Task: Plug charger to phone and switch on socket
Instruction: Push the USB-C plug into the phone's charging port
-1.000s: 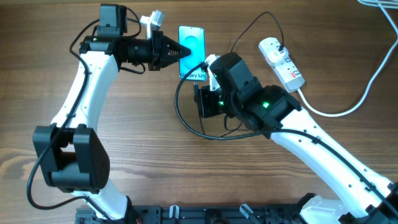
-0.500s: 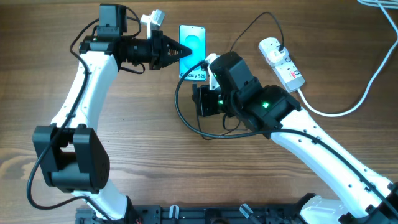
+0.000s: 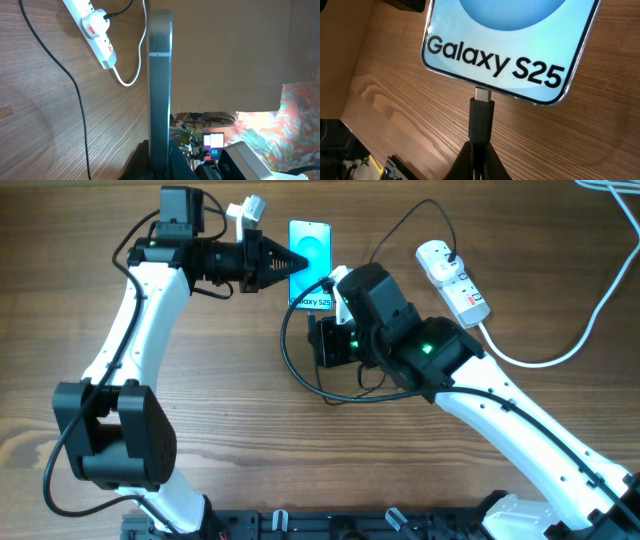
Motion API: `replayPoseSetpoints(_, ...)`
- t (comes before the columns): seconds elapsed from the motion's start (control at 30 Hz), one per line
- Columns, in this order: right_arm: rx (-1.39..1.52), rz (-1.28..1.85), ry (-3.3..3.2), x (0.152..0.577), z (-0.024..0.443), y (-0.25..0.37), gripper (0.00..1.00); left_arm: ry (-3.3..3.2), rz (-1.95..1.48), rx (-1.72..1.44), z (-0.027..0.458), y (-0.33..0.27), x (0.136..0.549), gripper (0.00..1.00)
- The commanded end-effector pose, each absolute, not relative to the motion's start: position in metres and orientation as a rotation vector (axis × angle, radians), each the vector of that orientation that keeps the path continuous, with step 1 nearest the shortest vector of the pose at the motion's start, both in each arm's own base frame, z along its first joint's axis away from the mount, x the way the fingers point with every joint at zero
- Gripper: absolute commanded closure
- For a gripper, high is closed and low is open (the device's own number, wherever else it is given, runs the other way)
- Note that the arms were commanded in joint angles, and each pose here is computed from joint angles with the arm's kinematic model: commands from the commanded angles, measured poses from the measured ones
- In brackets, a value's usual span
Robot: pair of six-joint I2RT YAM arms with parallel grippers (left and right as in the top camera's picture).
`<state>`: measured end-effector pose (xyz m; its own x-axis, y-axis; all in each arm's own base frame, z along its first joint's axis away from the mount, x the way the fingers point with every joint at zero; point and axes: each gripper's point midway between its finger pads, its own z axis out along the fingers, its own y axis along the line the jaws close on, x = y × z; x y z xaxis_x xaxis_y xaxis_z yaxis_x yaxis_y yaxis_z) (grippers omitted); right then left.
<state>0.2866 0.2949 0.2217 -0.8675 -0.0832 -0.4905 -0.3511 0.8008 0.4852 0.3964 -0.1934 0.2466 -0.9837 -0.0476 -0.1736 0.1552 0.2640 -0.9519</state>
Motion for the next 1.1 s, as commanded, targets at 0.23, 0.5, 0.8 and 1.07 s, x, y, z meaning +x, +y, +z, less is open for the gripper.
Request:
replayPoseSetpoints(0.23,-0.317,0.814,2.519,0.29,0.226,0.299,0.95,2.289,-1.842,0.196,0.269,-0.197,0.389,0.96)
replayPoseSetpoints(0.5,-0.314,0.822,2.504,0.292,0.228,0.3,0.94,2.285,-1.836,0.213,0.268,-0.197,0.388,0.96)
replayPoseSetpoints(0.8,-0.301,0.821,2.437,0.304,0.238,0.303,0.93,2.301,-1.85,0.194,0.267,-0.197,0.385,0.96)
replayPoseSetpoints(1.07,-0.325,0.773,2.37,0.324,0.245,0.29,0.87,2.304,-1.853,0.201,0.267,-0.199,0.383,0.96)
